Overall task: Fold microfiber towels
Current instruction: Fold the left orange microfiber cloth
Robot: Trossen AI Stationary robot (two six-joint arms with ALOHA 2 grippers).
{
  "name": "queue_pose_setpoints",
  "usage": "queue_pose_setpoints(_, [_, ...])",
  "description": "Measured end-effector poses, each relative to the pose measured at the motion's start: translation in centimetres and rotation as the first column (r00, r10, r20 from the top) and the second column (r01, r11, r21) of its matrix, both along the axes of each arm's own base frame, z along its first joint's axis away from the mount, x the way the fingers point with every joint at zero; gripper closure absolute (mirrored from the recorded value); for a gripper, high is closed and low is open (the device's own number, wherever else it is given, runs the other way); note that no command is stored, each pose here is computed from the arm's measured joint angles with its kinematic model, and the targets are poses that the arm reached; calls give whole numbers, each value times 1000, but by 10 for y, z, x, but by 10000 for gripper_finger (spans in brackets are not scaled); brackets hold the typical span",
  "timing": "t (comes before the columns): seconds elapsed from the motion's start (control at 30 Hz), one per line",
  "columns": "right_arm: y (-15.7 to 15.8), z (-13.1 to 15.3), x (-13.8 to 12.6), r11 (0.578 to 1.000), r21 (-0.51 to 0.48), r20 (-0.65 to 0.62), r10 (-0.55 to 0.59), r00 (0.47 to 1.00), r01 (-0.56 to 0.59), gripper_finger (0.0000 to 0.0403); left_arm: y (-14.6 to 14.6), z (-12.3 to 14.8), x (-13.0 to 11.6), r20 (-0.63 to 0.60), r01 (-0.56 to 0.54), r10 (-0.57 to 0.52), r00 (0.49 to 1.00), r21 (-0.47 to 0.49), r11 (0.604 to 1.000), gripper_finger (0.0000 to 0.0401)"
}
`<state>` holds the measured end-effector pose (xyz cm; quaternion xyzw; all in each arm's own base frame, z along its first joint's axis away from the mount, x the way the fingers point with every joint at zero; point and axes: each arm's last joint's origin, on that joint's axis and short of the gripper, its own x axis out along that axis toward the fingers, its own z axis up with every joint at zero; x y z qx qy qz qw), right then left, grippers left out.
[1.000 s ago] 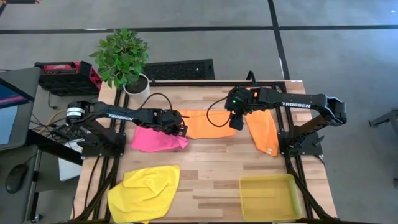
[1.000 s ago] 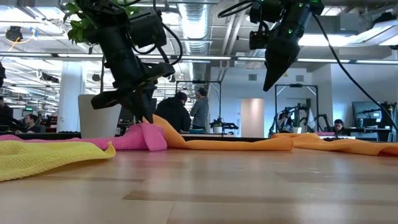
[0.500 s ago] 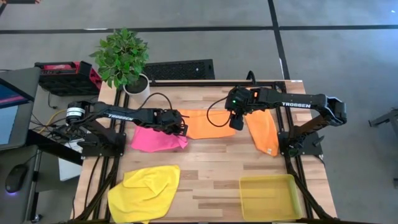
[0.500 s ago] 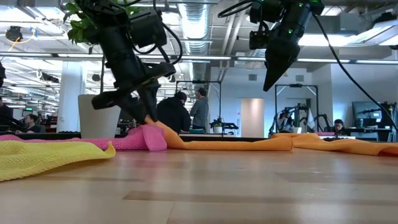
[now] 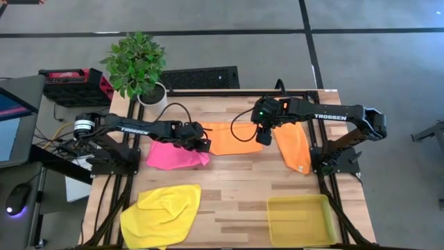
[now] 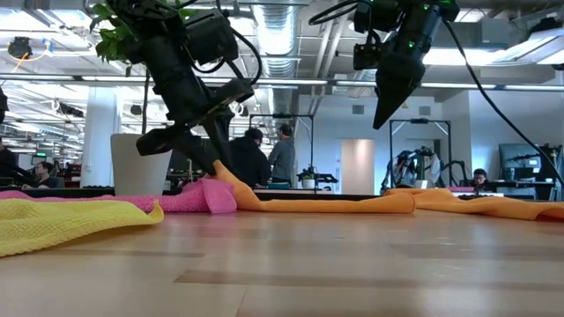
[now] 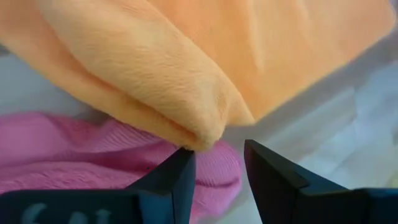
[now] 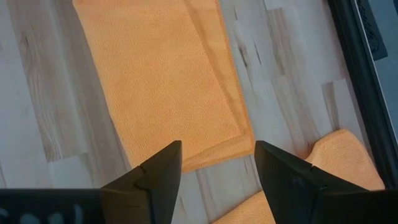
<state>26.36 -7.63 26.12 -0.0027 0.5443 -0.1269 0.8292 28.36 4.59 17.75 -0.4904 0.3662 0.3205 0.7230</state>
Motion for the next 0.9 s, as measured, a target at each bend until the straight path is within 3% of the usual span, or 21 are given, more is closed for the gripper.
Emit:
queue_pose_setpoints(0.7, [0,0,0,1000,-1,2,0,1000,0,177,18,-3,-5,-33,-150,152,988,48,988,277])
queue_pose_setpoints(0.9, [0,0,0,1000,-1,2,0,1000,0,177,18,-10,-3,-53,-116,117,992,25,993,352])
